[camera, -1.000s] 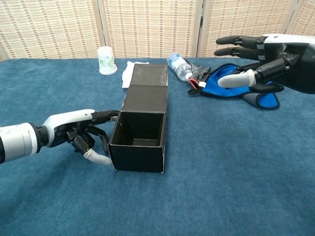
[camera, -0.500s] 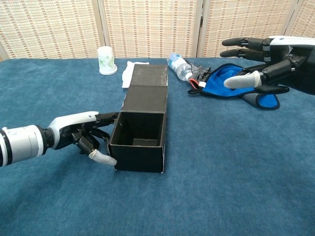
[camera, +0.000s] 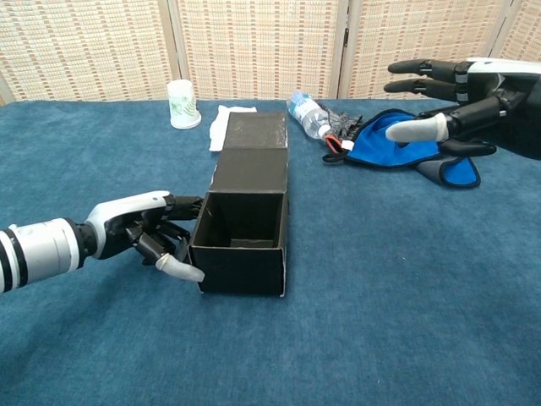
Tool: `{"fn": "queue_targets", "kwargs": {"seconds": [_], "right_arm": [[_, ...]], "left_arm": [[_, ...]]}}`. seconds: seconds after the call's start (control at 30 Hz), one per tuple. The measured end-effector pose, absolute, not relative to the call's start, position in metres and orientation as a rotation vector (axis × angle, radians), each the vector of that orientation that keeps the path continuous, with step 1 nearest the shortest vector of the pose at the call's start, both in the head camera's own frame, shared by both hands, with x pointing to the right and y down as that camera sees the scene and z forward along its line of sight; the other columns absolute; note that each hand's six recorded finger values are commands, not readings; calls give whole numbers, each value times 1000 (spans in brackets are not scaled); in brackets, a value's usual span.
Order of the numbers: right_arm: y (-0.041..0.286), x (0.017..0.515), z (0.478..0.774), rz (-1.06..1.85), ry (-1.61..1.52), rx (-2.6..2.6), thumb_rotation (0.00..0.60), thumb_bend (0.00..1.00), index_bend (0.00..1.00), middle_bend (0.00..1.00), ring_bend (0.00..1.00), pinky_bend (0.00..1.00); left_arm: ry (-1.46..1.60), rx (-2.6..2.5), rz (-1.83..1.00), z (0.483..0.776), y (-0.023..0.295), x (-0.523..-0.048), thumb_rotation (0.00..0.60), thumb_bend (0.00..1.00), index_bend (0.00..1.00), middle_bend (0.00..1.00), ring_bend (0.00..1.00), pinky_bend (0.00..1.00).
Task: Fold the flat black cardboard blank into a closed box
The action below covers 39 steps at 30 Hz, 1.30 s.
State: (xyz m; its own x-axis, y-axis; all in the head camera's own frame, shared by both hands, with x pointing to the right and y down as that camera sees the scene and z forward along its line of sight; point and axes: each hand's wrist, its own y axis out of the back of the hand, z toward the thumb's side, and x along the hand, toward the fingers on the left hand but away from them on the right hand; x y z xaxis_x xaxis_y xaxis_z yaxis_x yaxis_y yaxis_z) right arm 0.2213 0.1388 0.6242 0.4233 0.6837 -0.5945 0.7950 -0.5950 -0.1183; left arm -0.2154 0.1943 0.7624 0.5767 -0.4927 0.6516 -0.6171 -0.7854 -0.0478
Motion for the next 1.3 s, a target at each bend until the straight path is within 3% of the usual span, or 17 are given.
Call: {"fn": "queue_targets", "kwargs": {"seconds": [0.03,0.2,0.37,0.6,1.1,1.3], "right_arm": [[139,221,625,-909,1314,2485,600,5,0,28,442,876],[138,221,631,-870,1315,2401,600,19,0,88,173,387],[136,211,639,-772,1262,2283,600,0,0,18,49,201],[130,185,669,-621,1161,2097,600,0,0,0,0,108],[113,111,714,-472,1040,1987,600,0,0,0,0,103],[106,89,719,-432,1017,2013,600,0,0,0,0,105]], "left_arm": [[-940,2620,988,762,194,-215,600,84,289,308,611,846],[-962,2616,954,759,191,-218,600,83,292,311,610,846],[-995,2655,918,748,181,-226,600,84,293,311,608,846],[-1049,2679,900,736,169,-235,600,84,293,311,607,846],[-1025,2717,925,730,171,-243,600,84,293,311,604,846],[-994,2727,984,735,170,-247,600,84,293,311,604,846]]}}
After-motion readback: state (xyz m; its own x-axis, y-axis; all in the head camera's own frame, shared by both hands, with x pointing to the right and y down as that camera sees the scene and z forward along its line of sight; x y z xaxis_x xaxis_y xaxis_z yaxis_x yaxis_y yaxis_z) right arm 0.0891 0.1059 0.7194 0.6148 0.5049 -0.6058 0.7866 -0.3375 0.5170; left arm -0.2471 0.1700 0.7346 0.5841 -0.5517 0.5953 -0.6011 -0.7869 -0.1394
